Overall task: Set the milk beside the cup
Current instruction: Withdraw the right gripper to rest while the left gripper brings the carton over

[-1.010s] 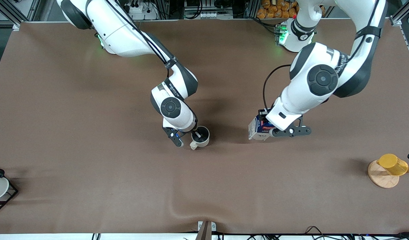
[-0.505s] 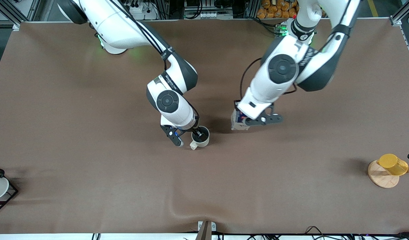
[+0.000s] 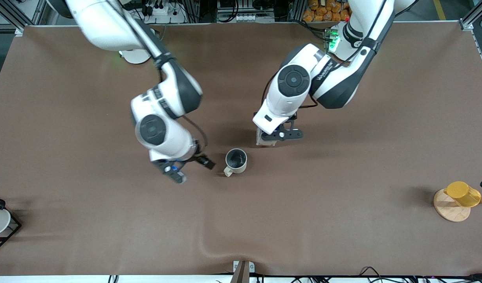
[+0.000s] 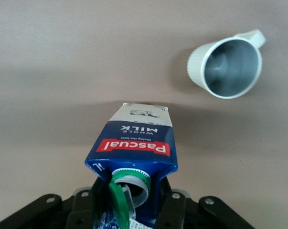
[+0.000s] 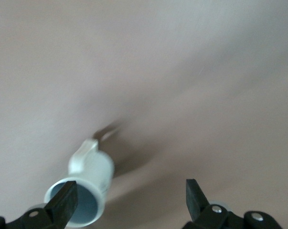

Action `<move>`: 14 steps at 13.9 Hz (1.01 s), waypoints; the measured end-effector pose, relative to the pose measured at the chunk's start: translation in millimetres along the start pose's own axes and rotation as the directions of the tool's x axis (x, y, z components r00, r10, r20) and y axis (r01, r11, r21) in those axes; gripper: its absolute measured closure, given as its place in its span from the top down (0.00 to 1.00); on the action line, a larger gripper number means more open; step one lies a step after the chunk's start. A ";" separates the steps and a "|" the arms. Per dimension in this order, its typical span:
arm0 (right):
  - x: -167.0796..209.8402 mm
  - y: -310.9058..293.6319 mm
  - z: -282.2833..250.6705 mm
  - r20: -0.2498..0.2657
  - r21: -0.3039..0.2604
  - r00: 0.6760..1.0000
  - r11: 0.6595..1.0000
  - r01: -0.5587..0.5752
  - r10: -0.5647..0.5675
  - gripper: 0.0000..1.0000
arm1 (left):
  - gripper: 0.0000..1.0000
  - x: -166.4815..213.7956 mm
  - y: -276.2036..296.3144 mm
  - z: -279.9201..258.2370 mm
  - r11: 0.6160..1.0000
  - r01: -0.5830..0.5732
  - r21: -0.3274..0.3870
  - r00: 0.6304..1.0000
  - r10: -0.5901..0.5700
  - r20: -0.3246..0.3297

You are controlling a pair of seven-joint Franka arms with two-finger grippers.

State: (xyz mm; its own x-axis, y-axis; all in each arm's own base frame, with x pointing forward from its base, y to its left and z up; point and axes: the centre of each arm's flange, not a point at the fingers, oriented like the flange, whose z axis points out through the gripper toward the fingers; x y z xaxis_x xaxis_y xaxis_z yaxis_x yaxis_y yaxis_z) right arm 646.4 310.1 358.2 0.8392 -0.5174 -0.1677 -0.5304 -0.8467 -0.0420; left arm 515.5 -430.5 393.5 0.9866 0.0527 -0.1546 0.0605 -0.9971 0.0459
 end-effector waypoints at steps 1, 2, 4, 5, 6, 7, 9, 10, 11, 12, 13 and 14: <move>22.0 19.0 -7.5 0.008 -0.007 0.999 0.999 0.049 -0.049 1.00 | 0.44 -1.8 8.2 2.0 1.000 -0.010 -0.004 1.000 0.010 0.001; 42.3 38.8 -14.7 0.019 -0.013 0.995 0.995 0.096 -0.095 1.00 | 0.44 -4.6 17.0 4.7 1.000 -0.015 -0.006 1.000 0.015 0.002; 76.1 81.7 -28.0 0.040 -0.020 0.984 0.984 0.177 -0.176 1.00 | 0.44 -13.8 34.0 14.0 1.000 -0.009 -0.003 1.000 0.009 0.010; 90.6 105.1 -33.8 0.045 -0.022 0.976 0.976 0.216 -0.215 1.00 | 0.44 -17.7 40.1 19.0 1.000 -0.012 -0.001 1.000 0.012 0.014; 103.1 129.6 -40.2 0.048 -0.022 0.965 0.966 0.258 -0.257 1.00 | 0.44 -20.7 45.7 23.6 1.000 -0.020 -0.002 1.000 0.020 0.015; 112.9 154.0 -48.6 0.047 -0.018 0.953 0.953 0.302 -0.301 1.00 | 0.44 -24.3 53.0 27.5 0.999 -0.032 -0.004 0.999 0.032 0.011; 124.8 200.4 -76.6 0.021 -0.032 0.920 0.919 0.393 -0.392 1.00 | 0.44 -33.1 69.7 34.1 0.998 -0.061 0.002 0.998 0.061 0.002; 127.2 220.8 -93.0 0.003 -0.053 0.898 0.897 0.439 -0.440 1.00 | 0.44 -35.5 75.3 36.7 0.998 -0.062 0.002 0.998 0.062 0.001; 128.6 240.6 -111.1 -0.017 -0.072 0.871 0.870 0.488 -0.491 1.00 | 0.44 -35.5 78.9 38.4 0.999 -0.051 -0.001 0.999 0.051 0.001; 129.8 260.6 -130.9 -0.035 -0.086 0.838 0.837 0.540 -0.544 1.00 | 0.44 -33.6 80.9 40.0 1.000 -0.030 -0.003 1.000 0.030 0.001; 130.0 279.2 -150.8 -0.052 -0.096 0.804 0.804 0.587 -0.593 1.00 | 0.44 -31.0 81.8 41.5 1.000 -0.003 -0.006 1.000 0.003 0.002; 128.6 293.2 -169.9 -0.071 -0.114 0.770 0.772 0.626 -0.634 1.00 | 0.44 -28.7 82.3 43.1 1.000 0.021 -0.008 1.000 -0.021 0.002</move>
State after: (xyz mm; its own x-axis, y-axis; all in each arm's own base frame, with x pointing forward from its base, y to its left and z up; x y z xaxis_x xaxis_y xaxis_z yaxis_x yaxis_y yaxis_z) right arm 619.2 -25.7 491.6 0.9910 0.1300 -0.0322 0.1293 -0.9913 -0.0249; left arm 485.7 -516.3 359.2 0.9847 0.0735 -0.1579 0.0824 -0.9953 0.0503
